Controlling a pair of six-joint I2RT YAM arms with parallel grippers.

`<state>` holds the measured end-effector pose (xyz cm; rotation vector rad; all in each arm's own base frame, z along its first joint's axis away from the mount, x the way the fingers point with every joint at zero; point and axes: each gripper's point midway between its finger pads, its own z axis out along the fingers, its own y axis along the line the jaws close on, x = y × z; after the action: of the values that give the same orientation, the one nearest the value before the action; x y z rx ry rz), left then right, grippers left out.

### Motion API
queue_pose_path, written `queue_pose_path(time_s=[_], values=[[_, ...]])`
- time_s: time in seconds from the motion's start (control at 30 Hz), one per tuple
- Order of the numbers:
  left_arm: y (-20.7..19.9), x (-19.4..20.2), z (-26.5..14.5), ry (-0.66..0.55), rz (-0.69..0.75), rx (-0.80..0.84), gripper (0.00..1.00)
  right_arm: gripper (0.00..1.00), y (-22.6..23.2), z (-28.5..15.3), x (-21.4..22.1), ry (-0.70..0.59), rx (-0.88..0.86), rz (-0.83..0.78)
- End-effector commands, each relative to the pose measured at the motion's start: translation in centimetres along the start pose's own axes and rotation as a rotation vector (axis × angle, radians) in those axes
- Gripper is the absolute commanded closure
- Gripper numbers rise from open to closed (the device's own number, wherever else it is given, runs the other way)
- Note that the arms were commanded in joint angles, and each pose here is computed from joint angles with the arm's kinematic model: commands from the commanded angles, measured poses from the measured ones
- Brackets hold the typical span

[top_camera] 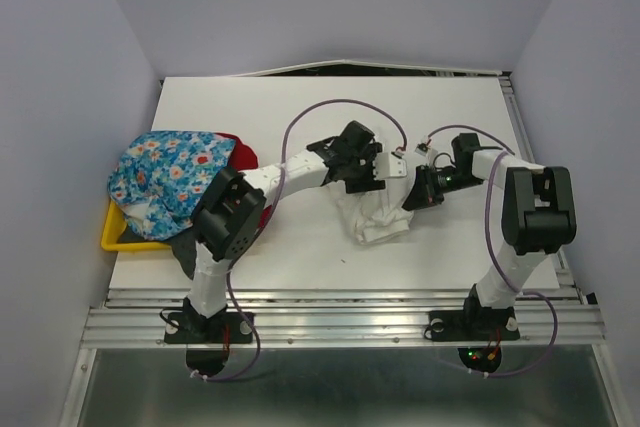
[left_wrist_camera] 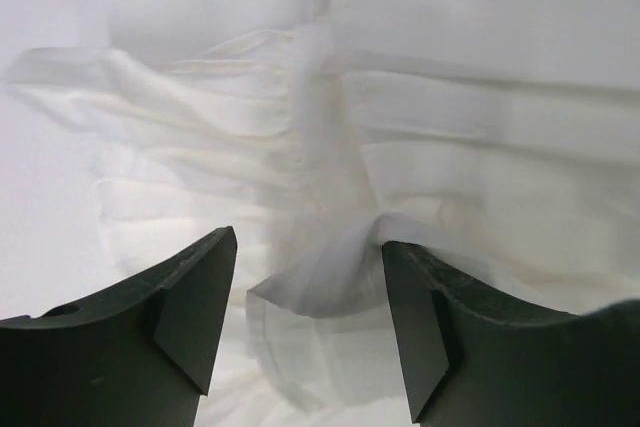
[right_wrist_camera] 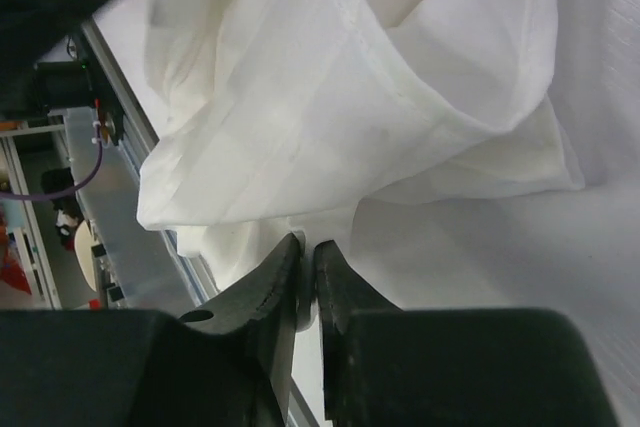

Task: Fold and stack the skirts
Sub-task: Fold the skirt

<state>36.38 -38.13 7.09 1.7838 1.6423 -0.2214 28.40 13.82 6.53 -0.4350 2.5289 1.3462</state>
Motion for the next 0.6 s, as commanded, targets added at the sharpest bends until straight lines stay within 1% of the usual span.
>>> queue_pose_path(time_s=[0.0,0.03,0.07,0.1,0.13,0.2,0.23,0.3,0.33,0.37,0.43,0.47,0.5,0.57], values=[[4.4,-6.2,-9.3,-0.188,0.009,-0.197,0.27,0.80,1.0,-0.9,0.5,0.009,0.040,0.032],[4.6,-6.7,-11.2,-0.210,0.004,-0.231,0.27,0.69,1.1,-1.0,0.5,0.011,0.046,0.026],[4.3,-6.3,-10.9,-0.203,0.002,-0.224,0.27,0.69,1.2,-1.1,0.7,0.014,0.048,0.028],[4.4,-6.8,-12.6,-0.224,0.011,-0.247,0.10,0.63,1.8,-1.4,0.9,0.017,0.043,0.033],[3.9,-6.4,-12.8,-0.218,0.010,-0.241,0.05,0.59,2.1,-1.5,1.2,0.019,0.037,0.039],[3.5,-5.9,-14.1,-0.213,-0.017,-0.254,0.05,0.54,2.6,-1.7,1.5,0.025,0.026,0.038],[3.5,-6.2,-14.6,-0.223,-0.020,-0.261,0.05,0.53,2.6,-1.7,1.6,0.032,0.027,0.036],[1.9,-5.2,-14.9,-0.198,-0.034,-0.231,0.05,0.53,2.2,-2.4,1.0,0.054,0.069,-0.006],[-0.1,-4.4,-14.0,-0.168,-0.027,-0.194,0.04,0.54,1.8,-2.9,0.4,0.047,0.094,-0.016],[-1.1,-4.1,-13.8,-0.152,-0.020,-0.186,0.04,0.55,1.3,-3.4,-0.3,0.034,0.111,-0.024],[-3.0,-3.8,-13.8,-0.135,0.002,-0.193,0.04,0.56,1.2,-4.7,-3.0,-0.023,0.133,-0.080],[-5.3,-3.6,-12.8,-0.126,0.025,-0.185,0.04,0.56,1.3,-5.0,-4.0,-0.037,0.136,-0.101],[-6.4,-3.7,-12.8,-0.132,0.040,-0.191,0.03,0.57,1.7,-5.4,-6.1,-0.073,0.123,-0.134],[-9.2,-3.8,-11.6,-0.116,0.090,-0.213,0.02,0.57,2.2,-5.7,-8.1,-0.111,0.107,-0.144]])
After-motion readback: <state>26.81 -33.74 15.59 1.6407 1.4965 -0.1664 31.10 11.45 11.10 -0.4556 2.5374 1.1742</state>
